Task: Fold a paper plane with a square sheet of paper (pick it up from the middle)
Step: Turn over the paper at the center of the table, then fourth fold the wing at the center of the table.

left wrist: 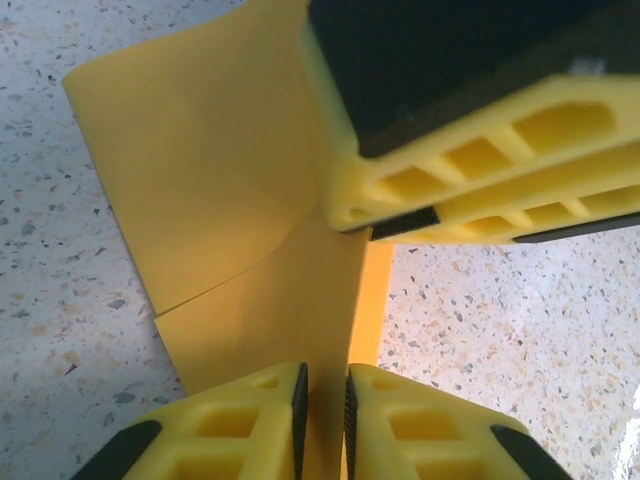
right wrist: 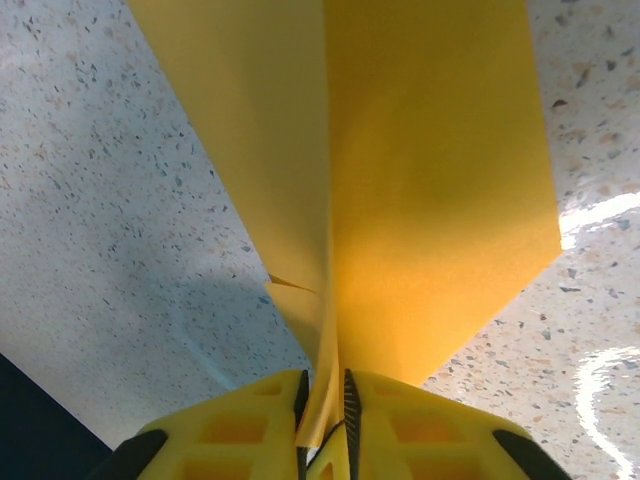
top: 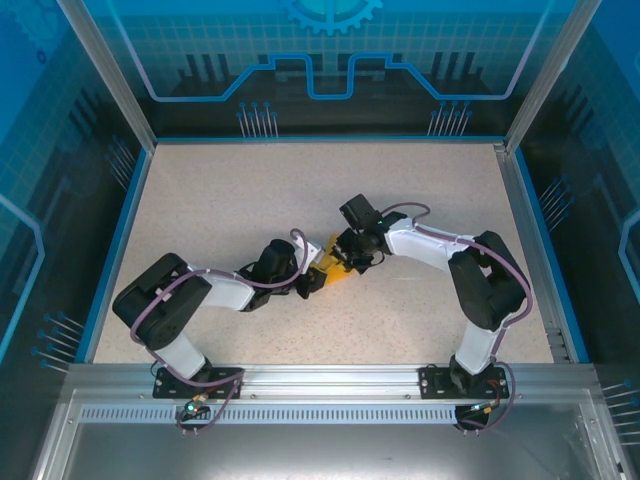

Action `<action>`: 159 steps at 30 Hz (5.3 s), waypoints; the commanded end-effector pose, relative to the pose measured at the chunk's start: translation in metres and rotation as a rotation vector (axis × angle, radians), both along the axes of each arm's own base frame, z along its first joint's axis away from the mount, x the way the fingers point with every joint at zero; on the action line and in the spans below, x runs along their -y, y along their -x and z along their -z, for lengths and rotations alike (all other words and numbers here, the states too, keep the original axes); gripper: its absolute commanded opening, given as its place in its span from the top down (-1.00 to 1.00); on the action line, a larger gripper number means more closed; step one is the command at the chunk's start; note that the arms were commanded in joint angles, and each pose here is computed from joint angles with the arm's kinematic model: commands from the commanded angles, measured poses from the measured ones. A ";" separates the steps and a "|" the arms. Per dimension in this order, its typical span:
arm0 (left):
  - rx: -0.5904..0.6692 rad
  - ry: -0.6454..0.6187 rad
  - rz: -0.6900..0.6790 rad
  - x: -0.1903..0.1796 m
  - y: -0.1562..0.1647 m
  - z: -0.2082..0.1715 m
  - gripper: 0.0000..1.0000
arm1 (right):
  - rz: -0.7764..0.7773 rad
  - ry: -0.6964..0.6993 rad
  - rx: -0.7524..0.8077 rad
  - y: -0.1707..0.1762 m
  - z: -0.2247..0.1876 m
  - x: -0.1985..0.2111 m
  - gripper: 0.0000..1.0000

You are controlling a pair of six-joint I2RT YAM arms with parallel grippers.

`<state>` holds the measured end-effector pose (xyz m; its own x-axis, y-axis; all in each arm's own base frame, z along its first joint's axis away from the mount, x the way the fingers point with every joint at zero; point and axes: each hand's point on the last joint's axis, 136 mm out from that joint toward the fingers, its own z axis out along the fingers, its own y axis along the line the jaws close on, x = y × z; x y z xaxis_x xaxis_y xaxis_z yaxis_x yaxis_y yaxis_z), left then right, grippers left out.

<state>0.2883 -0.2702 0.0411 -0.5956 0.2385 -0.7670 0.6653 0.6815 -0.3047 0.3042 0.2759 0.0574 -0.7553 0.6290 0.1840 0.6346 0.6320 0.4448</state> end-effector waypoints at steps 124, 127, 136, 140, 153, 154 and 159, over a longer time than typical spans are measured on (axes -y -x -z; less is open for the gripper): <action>-0.711 0.292 -0.212 0.008 0.012 -0.018 0.52 | -0.728 0.213 0.083 0.028 0.103 0.038 -0.03; -0.724 0.284 -0.211 0.008 0.012 -0.014 0.55 | -0.726 0.213 0.069 0.029 0.106 0.038 -0.04; -0.757 0.268 -0.219 0.010 0.014 -0.002 0.62 | -0.725 0.228 0.046 0.030 0.111 0.041 -0.06; -0.772 0.259 -0.224 0.010 0.015 0.004 0.62 | -0.721 0.232 0.033 0.032 0.113 0.042 -0.05; -0.781 0.247 -0.237 0.009 0.014 0.008 0.61 | -0.712 0.268 -0.006 0.035 0.119 0.049 -0.03; -0.780 0.245 -0.239 0.009 0.014 0.008 0.61 | -0.711 0.274 -0.010 0.035 0.120 0.050 -0.02; -0.786 0.236 -0.251 0.008 0.014 0.011 0.62 | -0.711 0.283 -0.027 0.036 0.123 0.051 -0.01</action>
